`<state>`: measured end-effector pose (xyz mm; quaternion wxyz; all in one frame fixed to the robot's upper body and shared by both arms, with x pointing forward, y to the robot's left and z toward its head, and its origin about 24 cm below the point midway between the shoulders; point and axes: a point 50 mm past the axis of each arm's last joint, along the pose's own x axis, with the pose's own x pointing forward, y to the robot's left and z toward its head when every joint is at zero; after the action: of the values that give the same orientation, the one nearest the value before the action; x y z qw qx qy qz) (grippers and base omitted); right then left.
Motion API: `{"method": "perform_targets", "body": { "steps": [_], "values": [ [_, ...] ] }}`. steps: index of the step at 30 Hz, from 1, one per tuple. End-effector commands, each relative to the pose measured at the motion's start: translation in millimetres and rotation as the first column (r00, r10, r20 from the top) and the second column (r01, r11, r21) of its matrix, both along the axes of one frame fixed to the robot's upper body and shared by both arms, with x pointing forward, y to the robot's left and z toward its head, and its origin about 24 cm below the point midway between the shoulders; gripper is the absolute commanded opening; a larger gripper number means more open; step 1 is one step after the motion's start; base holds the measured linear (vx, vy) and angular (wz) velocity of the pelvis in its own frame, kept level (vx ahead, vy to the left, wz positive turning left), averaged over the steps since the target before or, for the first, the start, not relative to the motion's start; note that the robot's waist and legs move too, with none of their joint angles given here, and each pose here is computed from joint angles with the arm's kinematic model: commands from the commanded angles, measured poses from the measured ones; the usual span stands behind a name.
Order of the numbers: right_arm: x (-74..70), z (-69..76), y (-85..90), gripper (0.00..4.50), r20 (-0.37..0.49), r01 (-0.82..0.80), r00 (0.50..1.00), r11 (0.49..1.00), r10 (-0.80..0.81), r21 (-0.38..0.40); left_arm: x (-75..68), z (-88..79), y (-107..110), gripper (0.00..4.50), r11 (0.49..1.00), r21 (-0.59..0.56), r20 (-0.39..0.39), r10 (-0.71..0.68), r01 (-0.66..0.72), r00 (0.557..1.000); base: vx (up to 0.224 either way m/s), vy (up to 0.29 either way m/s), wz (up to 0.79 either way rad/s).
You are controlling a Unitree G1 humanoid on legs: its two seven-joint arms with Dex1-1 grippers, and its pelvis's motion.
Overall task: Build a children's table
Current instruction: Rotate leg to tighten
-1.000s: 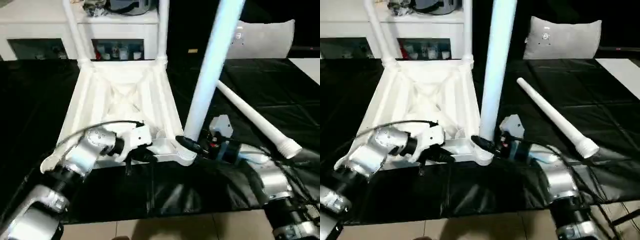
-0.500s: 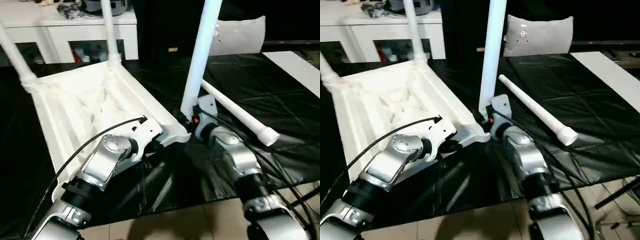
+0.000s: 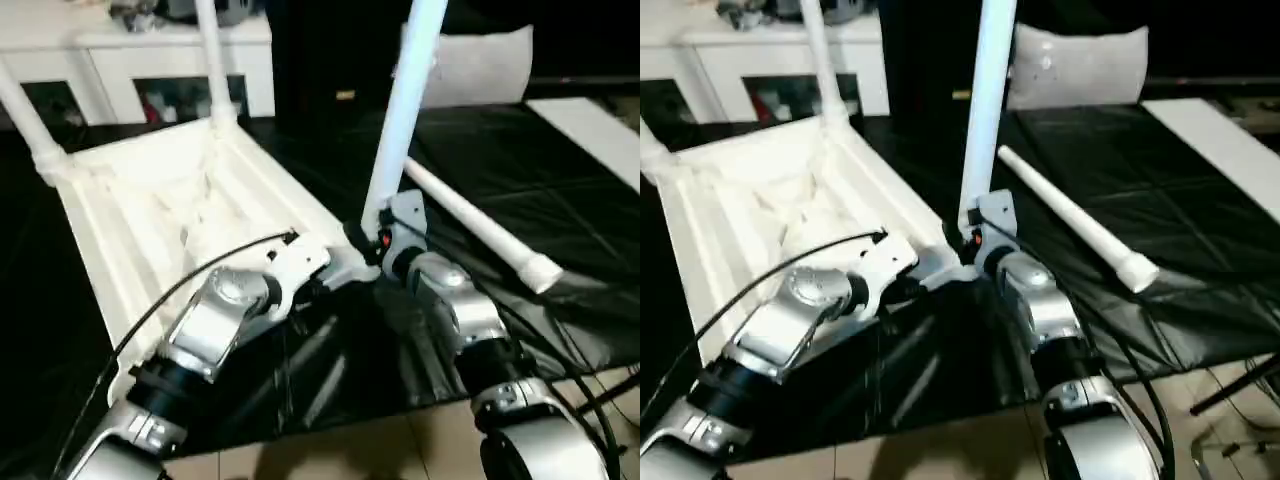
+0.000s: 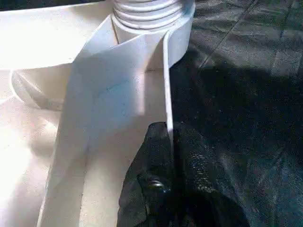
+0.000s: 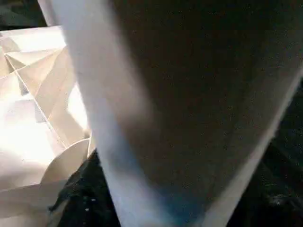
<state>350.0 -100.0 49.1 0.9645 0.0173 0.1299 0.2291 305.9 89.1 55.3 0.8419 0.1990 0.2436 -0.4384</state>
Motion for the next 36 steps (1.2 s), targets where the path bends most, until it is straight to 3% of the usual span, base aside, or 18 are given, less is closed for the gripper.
{"method": "perform_targets", "body": {
  "steps": [1,5,12,17,21,24,29,30,32,35,36],
  "values": [
    [-17.0,-42.9,-17.3,3.28,-0.195,0.038,0.980,0.997,-0.050,-0.063,-4.6,-2.4,-8.9,0.00,0.997,-0.001,-0.021,-0.072,0.072,0.997,0.000,0.000,0.00],
    [-19.1,-40.8,-22.4,3.56,-0.162,0.024,0.986,0.999,-0.032,-0.049,-0.7,-1.5,-4.4,0.00,0.998,0.015,-0.008,-0.069,0.069,0.998,0.000,0.000,0.00],
    [-33.6,-26.8,-41.9,4.26,-0.015,-0.108,0.994,0.994,0.108,0.008,2.1,-3.8,7.8,0.00,0.988,0.050,0.004,-0.147,0.146,0.989,0.000,0.000,0.00],
    [-42.9,-16.1,-62.5,4.44,0.048,-0.252,0.966,0.967,0.254,-0.035,-1.3,-6.6,17.7,0.00,0.961,0.078,-0.018,-0.265,0.266,0.964,0.000,0.000,0.00],
    [-50.0,-1.6,-78.7,4.44,0.069,-0.396,0.912,0.912,0.404,-0.113,-3.2,-8.0,27.4,0.00,0.925,0.118,-0.040,-0.358,0.360,0.933,0.000,0.000,0.00],
    [-52.3,7.6,-84.9,4.44,0.068,-0.472,0.874,0.873,0.481,-0.122,-6.9,-9.9,31.9,0.00,0.893,0.142,-0.063,-0.423,0.427,0.904,0.000,0.000,0.00],
    [-53.1,14.9,-87.0,4.44,0.063,-0.555,0.821,0.818,0.568,-0.149,-11.5,-11.1,34.6,0.00,0.851,0.154,-0.087,-0.494,0.502,0.865,0.000,0.000,0.00],
    [-52.8,16.1,-85.4,4.44,0.044,-0.603,0.783,0.774,0.621,-0.193,-13.9,-11.1,34.1,0.00,0.824,0.156,-0.098,-0.536,0.545,0.838,0.000,0.000,0.00],
    [-51.6,16.1,-83.4,4.44,0.029,-0.630,0.761,0.749,0.648,-0.204,-15.9,-10.5,33.2,0.00,0.800,0.154,-0.106,-0.570,0.579,0.815,0.000,0.000,0.00],
    [-49.8,16.5,-80.1,4.44,0.027,-0.647,0.748,0.737,0.663,-0.193,-18.2,-9.6,31.4,0.00,0.781,0.148,-0.112,-0.596,0.607,0.795,0.000,0.000,0.00],
    [-49.8,16.8,-78.8,4.19,0.028,-0.656,0.741,0.732,0.671,-0.186,-18.8,-9.5,30.7,0.00,0.777,0.146,-0.112,-0.603,0.613,0.790,0.000,0.000,0.00]
  ]
}}
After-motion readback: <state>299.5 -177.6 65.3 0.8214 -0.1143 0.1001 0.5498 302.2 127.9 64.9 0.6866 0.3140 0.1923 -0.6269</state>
